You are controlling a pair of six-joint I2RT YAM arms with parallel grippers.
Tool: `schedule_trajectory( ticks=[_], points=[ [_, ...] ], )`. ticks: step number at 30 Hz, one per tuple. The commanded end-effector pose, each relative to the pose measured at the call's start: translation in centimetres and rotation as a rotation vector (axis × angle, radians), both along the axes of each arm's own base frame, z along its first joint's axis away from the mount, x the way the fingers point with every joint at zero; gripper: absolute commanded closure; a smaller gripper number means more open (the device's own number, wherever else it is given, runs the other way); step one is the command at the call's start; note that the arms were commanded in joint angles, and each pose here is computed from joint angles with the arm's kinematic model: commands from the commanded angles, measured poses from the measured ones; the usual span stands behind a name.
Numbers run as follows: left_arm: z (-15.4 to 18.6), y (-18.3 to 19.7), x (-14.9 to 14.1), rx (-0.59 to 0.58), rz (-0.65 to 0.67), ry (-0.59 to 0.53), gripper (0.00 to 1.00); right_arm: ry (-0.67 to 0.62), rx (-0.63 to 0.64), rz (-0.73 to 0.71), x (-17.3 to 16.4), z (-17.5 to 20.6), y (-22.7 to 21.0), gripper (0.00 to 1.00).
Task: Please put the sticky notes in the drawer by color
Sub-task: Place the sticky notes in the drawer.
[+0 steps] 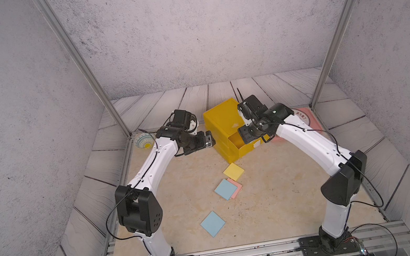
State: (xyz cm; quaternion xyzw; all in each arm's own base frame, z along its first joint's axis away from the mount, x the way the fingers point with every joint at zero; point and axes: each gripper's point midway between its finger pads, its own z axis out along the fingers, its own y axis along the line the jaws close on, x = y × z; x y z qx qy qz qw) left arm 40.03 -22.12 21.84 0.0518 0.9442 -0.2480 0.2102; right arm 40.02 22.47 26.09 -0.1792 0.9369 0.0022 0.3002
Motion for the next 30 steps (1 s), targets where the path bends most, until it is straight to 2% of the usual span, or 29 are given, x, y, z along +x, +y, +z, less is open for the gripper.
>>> schedule_trajectory(
  ticks=[1,4,9,16,20,24,26,28,30],
  points=[
    [0.1,0.0,-0.2,0.018,-0.018,0.004,0.01,-0.007,-0.002,0.028,1.2,0.7,0.4,0.32],
    [0.2,0.3,-0.3,0.031,-0.015,-0.003,0.01,0.003,-0.013,0.026,1.3,0.6,0.3,0.27],
    [0.4,0.1,-0.2,0.018,-0.015,-0.005,0.01,-0.017,-0.004,0.012,0.8,1.3,-0.2,0.05],
    [0.9,0.2,-0.2,0.019,-0.011,-0.014,0.01,-0.03,0.011,0.011,-0.3,2.6,-0.9,0.03],
    [0.8,0.1,-0.1,0.018,-0.011,-0.015,0.01,-0.016,0.046,0.031,-2.3,4.2,-1.3,0.07],
    [0.0,0.2,-0.5,0.024,-0.015,0.003,0.01,0.067,0.175,0.083,-8.0,4.7,-1.1,0.16],
    [-0.7,0.4,-1.0,0.03,-0.021,0.013,0.01,0.101,0.264,0.113,-11.3,3.0,-0.8,0.19],
    [-1.9,1.0,-1.8,0.054,-0.021,0.034,0.01,0.147,0.374,0.123,-14.3,0.2,-0.4,0.32],
    [-3.2,1.5,-2.5,0.076,-0.015,0.053,0.01,0.191,0.414,0.105,-16.7,-3.0,-1.0,0.41]
  ],
)
